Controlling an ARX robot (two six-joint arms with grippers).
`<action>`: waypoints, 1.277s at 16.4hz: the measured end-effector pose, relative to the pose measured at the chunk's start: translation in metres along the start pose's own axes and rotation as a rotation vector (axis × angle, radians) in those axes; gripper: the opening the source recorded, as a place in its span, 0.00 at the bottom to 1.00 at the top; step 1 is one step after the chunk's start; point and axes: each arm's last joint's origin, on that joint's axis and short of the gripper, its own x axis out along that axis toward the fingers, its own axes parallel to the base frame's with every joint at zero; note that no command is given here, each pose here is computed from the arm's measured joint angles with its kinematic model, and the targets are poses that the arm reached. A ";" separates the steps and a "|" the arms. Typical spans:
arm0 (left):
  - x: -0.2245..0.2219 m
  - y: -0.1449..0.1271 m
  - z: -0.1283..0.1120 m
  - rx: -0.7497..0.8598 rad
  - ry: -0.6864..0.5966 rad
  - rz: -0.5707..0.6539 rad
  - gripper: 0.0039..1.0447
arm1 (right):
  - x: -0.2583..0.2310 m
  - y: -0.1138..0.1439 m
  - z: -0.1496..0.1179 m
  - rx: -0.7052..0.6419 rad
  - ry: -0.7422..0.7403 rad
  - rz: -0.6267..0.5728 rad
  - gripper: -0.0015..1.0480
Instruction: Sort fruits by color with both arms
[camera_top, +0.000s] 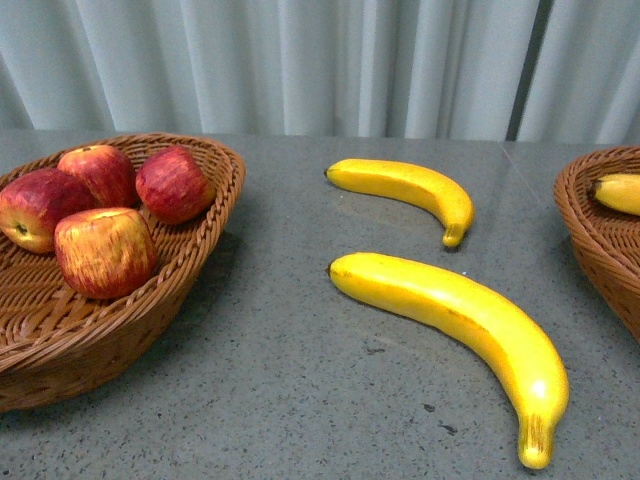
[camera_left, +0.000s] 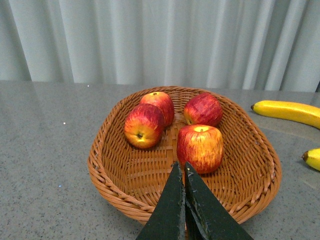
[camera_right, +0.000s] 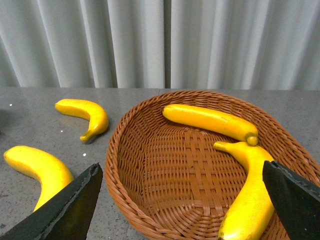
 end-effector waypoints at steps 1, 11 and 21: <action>0.000 0.000 -0.001 0.000 0.006 0.000 0.01 | 0.000 0.000 0.000 0.000 -0.002 0.000 0.94; 0.000 0.000 0.000 0.000 0.004 0.000 0.95 | 0.000 0.000 -0.002 0.039 0.064 0.032 0.94; 0.000 0.000 0.000 0.000 0.004 0.000 0.94 | 0.128 0.058 0.098 0.134 -0.003 0.350 0.94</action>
